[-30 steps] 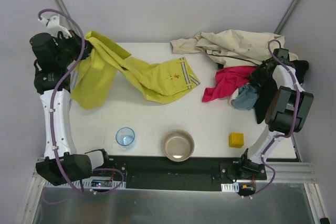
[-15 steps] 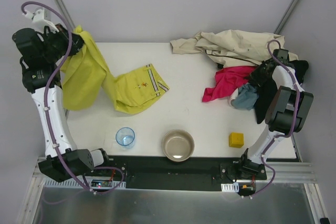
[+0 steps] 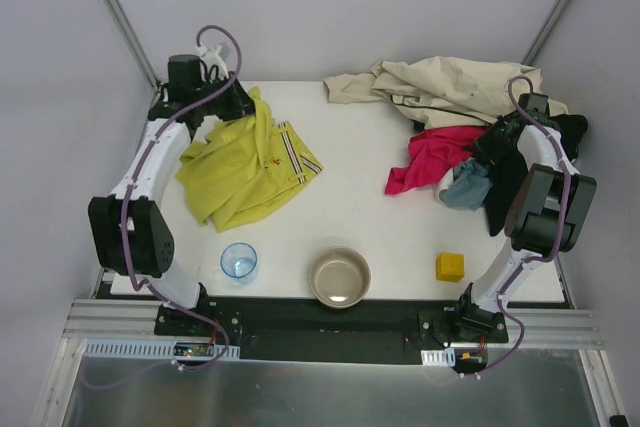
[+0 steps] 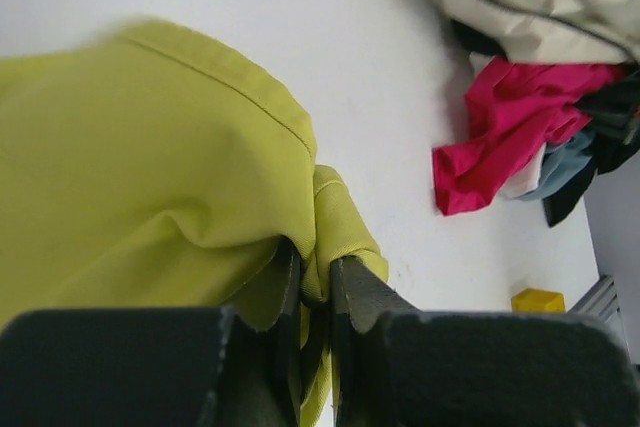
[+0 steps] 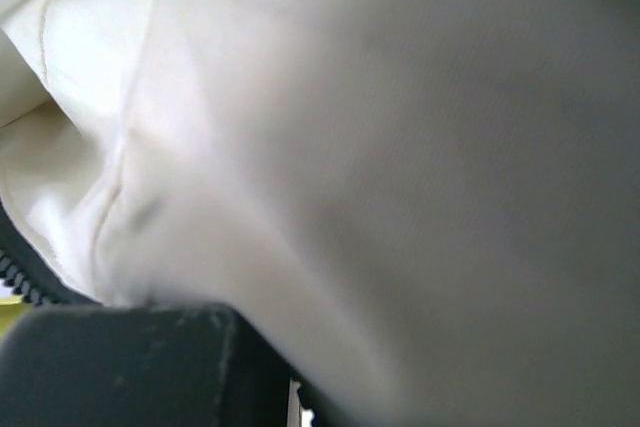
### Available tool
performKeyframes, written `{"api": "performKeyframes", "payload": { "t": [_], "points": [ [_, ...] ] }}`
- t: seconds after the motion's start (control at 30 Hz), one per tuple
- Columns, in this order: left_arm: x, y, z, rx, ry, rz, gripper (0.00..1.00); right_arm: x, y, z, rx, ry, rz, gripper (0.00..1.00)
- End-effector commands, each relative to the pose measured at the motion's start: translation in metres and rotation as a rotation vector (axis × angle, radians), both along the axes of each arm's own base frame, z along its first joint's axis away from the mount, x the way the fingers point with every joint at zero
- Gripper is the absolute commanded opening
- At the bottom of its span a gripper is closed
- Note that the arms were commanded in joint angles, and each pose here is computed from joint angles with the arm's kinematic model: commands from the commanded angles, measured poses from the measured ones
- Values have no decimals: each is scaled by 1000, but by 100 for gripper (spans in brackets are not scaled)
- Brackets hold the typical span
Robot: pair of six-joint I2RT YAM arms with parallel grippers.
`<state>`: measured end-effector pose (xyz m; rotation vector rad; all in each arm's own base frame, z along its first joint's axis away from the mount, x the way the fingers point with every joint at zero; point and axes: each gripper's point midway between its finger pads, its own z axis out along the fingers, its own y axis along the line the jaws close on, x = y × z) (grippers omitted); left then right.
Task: Pick out a specific cloth from the pile
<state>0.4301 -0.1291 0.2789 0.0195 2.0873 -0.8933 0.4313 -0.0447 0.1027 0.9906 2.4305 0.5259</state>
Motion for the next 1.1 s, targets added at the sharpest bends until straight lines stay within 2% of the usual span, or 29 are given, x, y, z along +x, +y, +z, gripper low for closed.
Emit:
{"api": "performKeyframes", "payload": {
  "t": [0.0,0.17,0.33,0.4,0.47,0.5,0.6,0.63,0.87,1.0,1.07],
  "points": [
    [6,-34,-53,34,67,-46,0,6,-7,11,-30,-47,-26,1],
    [-3,-76,-126,87,227,-106,0,6,-4,9,-24,-44,-17,1],
    [-13,-104,-179,154,335,-101,0,5,-3,10,-22,-44,-16,1],
    [-14,-111,-192,163,363,-105,6,5,-2,9,-19,-45,-14,1],
    [-14,-113,-195,171,369,-101,43,6,0,9,-17,-46,-8,1],
    [-13,-113,-193,175,363,-97,56,6,1,9,-16,-46,-6,1],
    [-11,-105,-172,198,311,-56,78,6,2,10,-14,-48,-1,1],
    [-12,-101,-164,209,288,-41,99,6,3,10,-14,-48,0,1],
    [-38,-92,-91,213,129,-20,99,7,6,10,-16,-51,7,2],
    [-68,-106,-74,217,87,-80,99,7,7,7,-15,-45,10,3],
    [-83,-116,-80,225,103,-125,95,7,7,5,-13,-41,10,4]
  ]
}}
